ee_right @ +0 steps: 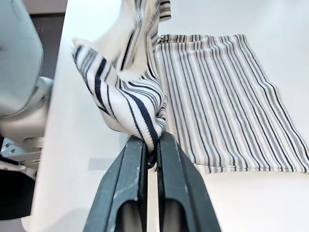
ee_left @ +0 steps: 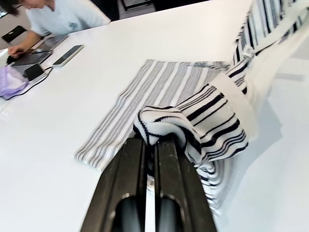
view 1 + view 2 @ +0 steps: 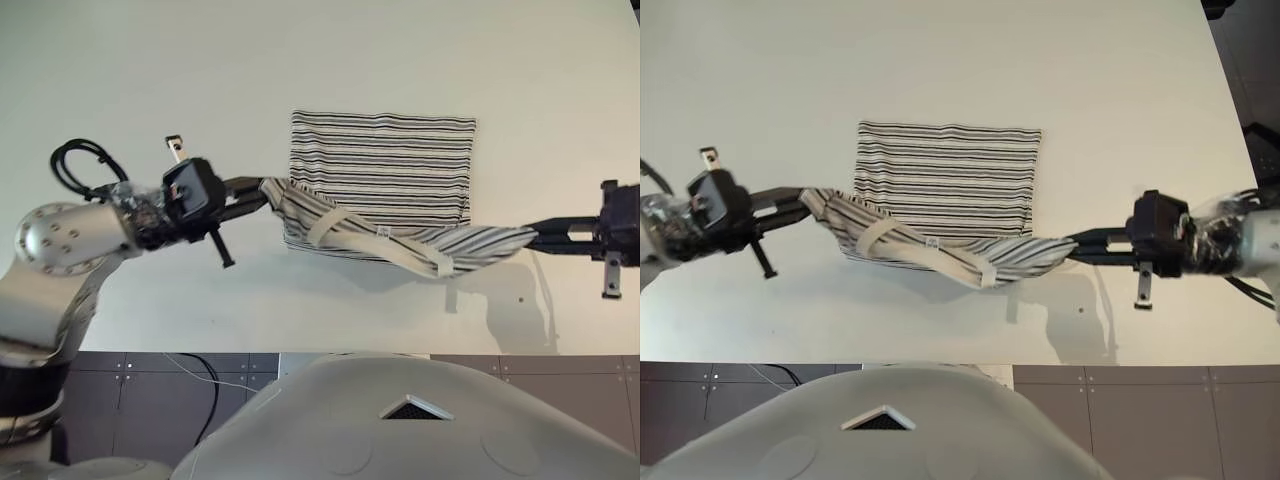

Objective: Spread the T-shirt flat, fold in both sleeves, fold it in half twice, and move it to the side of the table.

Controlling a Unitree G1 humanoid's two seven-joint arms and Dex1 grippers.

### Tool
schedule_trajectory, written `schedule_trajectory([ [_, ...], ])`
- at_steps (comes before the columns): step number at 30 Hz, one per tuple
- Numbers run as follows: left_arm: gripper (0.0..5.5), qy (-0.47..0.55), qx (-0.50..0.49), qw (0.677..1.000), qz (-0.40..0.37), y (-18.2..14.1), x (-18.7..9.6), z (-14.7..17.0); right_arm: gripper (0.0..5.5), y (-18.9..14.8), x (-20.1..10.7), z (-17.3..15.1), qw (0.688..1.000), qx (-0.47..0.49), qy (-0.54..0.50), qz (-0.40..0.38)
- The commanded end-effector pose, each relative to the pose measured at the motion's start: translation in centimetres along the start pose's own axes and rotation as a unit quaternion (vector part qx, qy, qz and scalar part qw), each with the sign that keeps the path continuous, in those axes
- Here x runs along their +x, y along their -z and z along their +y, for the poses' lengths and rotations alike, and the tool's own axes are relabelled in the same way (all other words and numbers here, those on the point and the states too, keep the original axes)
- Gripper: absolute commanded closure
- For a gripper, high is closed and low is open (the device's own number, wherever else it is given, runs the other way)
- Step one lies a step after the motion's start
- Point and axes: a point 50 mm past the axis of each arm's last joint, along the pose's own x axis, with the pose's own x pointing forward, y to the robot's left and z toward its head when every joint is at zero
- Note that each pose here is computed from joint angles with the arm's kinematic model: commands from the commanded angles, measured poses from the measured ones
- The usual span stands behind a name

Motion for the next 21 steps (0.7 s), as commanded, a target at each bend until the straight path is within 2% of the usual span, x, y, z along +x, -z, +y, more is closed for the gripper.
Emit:
schedule_trajectory([
  [1,5.4,-0.039,-0.012,0.999,0.032,1.8,2.1,2.3,5.38,0.3,0.8,-5.4,0.999,0.009,0.039,-0.003],
  [7,5.4,-0.066,-0.033,0.997,0.038,3.1,5.2,5.6,5.38,0.9,3.4,-11.4,0.997,0.027,0.071,0.008],
  [12,5.4,-0.041,-0.032,0.998,0.048,4.2,9.2,6.8,5.38,3.5,4.6,-13.0,0.992,0.066,0.095,0.044],
  [16,5.4,-0.062,-0.042,0.994,0.077,6.7,10.2,7.3,5.38,4.4,5.6,-14.1,0.985,0.086,0.144,0.049],
  [17,5.4,-0.076,-0.042,0.993,0.083,7.2,10.5,7.5,5.15,4.5,5.9,-14.4,0.981,0.093,0.167,0.044],
  [21,4.74,-0.098,-0.021,0.989,0.107,9.1,11.2,6.7,4.46,5.1,7.1,-15.0,0.964,0.113,0.239,0.017],
])
